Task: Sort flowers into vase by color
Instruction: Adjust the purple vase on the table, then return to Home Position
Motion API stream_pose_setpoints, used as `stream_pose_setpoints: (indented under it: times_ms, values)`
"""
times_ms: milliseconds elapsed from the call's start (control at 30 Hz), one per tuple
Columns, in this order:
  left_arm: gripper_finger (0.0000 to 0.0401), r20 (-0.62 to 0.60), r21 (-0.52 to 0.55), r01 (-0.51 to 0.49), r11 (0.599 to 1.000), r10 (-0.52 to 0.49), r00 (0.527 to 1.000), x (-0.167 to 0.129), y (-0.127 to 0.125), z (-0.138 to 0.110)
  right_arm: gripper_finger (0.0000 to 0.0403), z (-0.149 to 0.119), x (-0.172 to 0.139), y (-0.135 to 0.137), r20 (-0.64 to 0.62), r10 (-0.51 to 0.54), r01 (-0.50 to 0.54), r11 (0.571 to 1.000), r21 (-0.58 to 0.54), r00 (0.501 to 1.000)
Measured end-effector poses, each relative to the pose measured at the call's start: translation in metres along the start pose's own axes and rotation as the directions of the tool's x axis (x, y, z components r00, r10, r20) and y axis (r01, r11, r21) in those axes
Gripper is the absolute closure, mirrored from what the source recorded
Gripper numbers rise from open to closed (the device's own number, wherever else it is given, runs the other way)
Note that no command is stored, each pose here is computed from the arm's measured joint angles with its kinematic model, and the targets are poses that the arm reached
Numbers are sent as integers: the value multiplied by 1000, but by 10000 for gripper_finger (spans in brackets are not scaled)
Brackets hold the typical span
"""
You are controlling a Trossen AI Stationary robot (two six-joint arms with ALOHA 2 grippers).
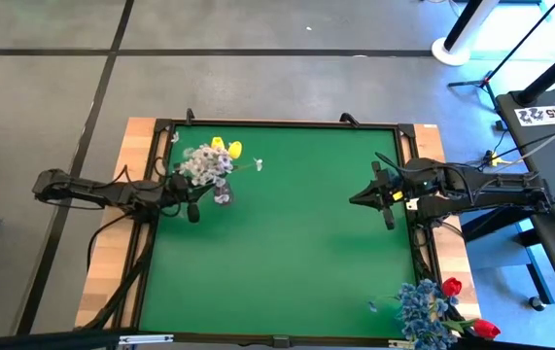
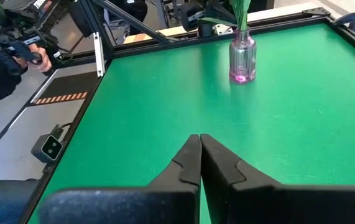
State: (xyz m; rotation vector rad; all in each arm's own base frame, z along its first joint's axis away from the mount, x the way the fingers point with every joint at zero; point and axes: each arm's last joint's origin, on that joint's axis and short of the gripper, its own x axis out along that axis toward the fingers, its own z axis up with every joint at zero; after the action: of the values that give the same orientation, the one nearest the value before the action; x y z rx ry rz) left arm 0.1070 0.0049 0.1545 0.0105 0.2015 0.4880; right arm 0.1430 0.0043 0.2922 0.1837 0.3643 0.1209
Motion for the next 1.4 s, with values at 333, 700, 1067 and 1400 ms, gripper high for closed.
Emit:
stream_pose_setpoints:
  times_ms: [333,700,1067,1400]
  values:
    - [349,-5,-131,31,991,-32,999,0,-1,0,394,0,0,0,0,0,0,1000,2,1000]
    - [349,-10,-107,245,964,-248,969,-4,-6,12,394,3,-11,4,54,60,-59,998,-35,997]
    - [349,-28,-182,227,957,-236,971,-16,3,14,394,-33,-20,-1,141,76,-74,997,-18,987]
    - [349,22,-222,286,932,-289,957,-18,3,11,394,-57,-1,-8,276,86,-76,996,-48,957]
